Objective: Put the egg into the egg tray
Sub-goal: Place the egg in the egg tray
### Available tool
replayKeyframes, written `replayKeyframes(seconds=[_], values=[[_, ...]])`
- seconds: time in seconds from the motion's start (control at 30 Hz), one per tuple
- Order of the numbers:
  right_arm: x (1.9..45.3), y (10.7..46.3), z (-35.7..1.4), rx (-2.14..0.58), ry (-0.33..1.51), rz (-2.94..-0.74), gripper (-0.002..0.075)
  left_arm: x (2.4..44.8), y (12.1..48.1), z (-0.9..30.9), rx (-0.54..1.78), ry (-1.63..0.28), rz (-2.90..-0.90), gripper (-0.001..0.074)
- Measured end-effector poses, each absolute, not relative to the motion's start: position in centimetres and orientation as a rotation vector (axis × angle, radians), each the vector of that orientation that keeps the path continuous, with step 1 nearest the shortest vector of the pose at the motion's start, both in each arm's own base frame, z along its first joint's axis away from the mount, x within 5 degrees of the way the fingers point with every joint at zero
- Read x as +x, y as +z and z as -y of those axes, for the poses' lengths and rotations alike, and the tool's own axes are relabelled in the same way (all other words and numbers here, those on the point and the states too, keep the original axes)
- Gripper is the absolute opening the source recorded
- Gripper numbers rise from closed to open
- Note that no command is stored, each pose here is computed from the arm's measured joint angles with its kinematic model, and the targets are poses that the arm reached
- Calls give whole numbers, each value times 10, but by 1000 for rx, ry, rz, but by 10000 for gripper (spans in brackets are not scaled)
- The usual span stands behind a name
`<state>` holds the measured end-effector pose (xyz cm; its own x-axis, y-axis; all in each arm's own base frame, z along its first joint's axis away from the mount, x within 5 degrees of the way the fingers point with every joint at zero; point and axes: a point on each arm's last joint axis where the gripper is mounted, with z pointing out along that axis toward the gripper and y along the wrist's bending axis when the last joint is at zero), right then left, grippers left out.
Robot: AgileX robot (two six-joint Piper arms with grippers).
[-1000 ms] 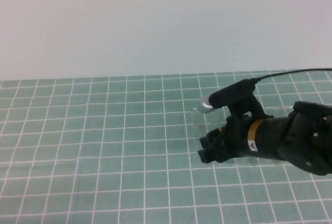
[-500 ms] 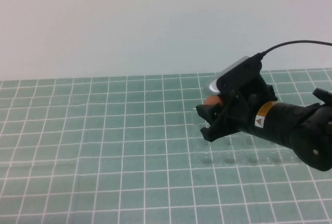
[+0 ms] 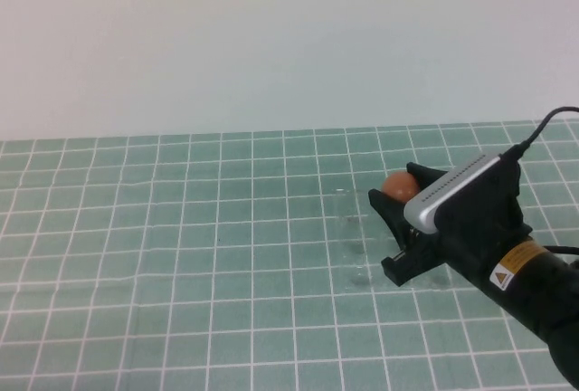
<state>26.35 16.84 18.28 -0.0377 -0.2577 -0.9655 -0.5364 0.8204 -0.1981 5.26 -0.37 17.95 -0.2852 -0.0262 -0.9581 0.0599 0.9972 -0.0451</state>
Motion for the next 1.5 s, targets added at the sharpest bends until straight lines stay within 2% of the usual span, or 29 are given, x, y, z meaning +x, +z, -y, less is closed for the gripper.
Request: replayKeyframes(seconds=[0.33, 0.57, 1.1, 1.5], values=[[266, 142, -180, -757, 265, -1560, 358, 53, 180, 4, 24, -84, -1858, -4], [266, 110, -181, -804, 265, -1636, 358, 53, 180, 4, 24, -84, -1858, -4], [271, 111, -186, -810, 276, -1610, 358, 53, 180, 4, 24, -84, -1858, -4], [269, 95, -191, -873, 300, -1627, 358, 53, 180, 4, 24, -84, -1858, -4]])
